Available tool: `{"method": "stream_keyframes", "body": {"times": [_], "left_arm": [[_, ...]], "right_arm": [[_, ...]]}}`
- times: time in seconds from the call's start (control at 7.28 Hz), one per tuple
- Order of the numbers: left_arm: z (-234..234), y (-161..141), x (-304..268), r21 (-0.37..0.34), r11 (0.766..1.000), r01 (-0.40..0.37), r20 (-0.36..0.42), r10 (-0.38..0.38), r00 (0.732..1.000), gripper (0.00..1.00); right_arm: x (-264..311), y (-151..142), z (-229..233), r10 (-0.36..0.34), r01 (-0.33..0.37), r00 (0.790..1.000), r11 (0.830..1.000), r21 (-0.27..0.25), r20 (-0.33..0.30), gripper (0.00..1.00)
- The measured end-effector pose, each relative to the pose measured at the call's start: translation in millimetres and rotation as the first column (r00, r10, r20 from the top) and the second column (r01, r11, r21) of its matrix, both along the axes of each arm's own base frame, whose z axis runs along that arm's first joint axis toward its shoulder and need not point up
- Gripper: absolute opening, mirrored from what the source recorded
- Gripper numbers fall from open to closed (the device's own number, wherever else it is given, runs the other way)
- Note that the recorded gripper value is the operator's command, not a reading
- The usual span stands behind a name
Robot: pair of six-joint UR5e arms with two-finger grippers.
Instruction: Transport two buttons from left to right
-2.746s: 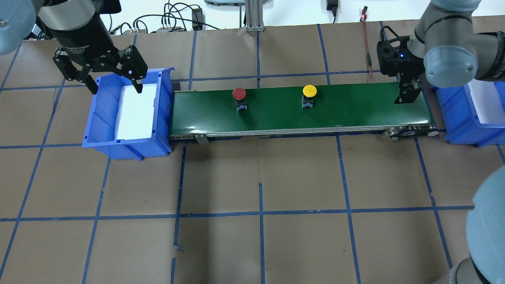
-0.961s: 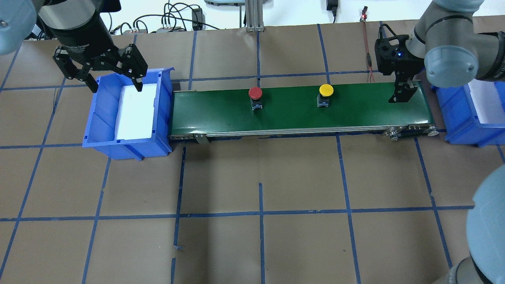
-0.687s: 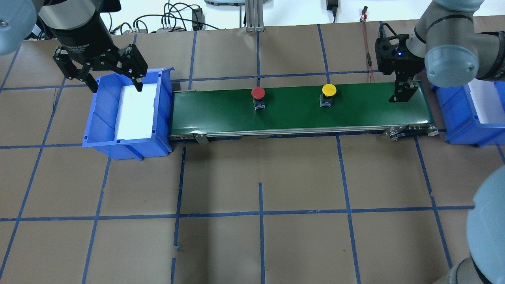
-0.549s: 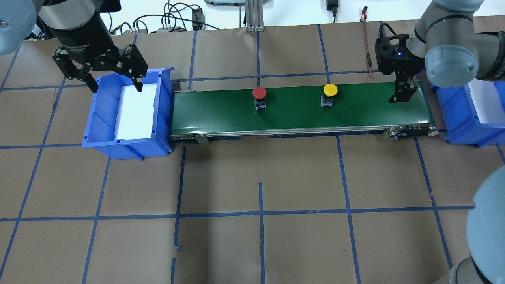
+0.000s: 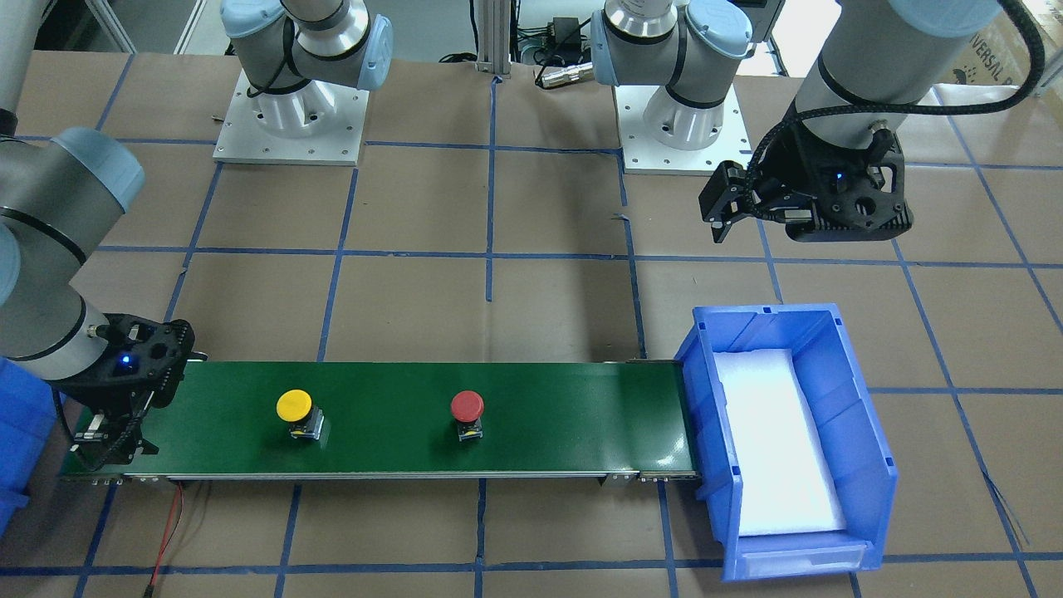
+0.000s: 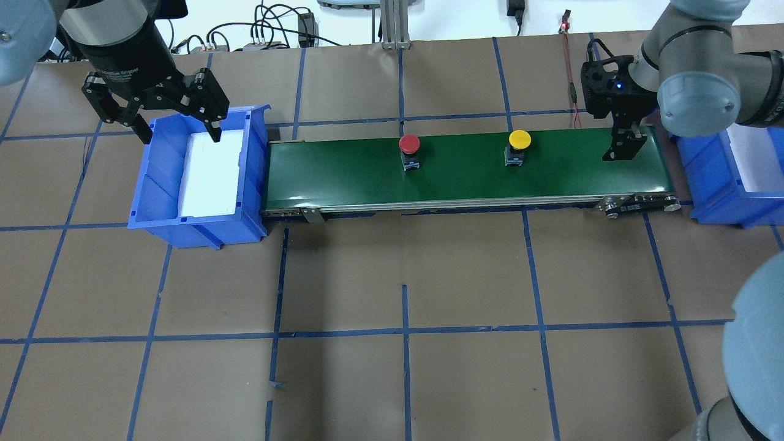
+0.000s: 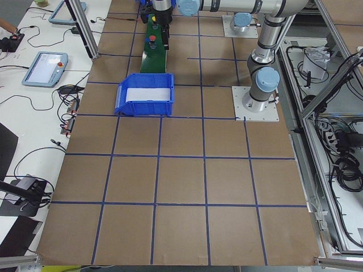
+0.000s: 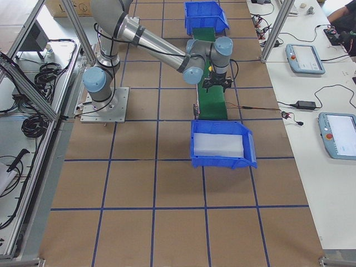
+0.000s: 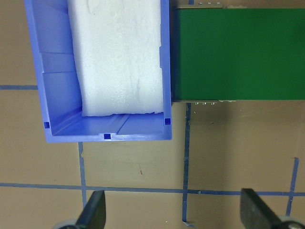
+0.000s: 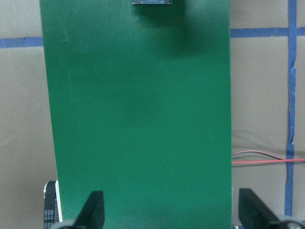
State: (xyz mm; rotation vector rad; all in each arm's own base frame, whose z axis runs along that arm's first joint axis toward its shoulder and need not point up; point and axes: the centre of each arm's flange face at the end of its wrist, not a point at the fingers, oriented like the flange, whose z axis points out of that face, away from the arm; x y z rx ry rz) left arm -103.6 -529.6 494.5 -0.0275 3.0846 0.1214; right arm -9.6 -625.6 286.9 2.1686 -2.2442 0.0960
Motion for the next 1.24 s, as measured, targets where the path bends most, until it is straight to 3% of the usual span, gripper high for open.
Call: {"method": "stream_keyframes", "body": {"times": [1.24], "left_arm": [[-0.7, 1.7, -0.2, 0.001, 1.0, 0.003, 0.0, -0.003, 1.0, 1.0]], "right_arm": [[0.5, -0.3, -0.9, -0.002, 0.002, 1.0, 1.0, 0.001, 0.0, 0.99]]}}
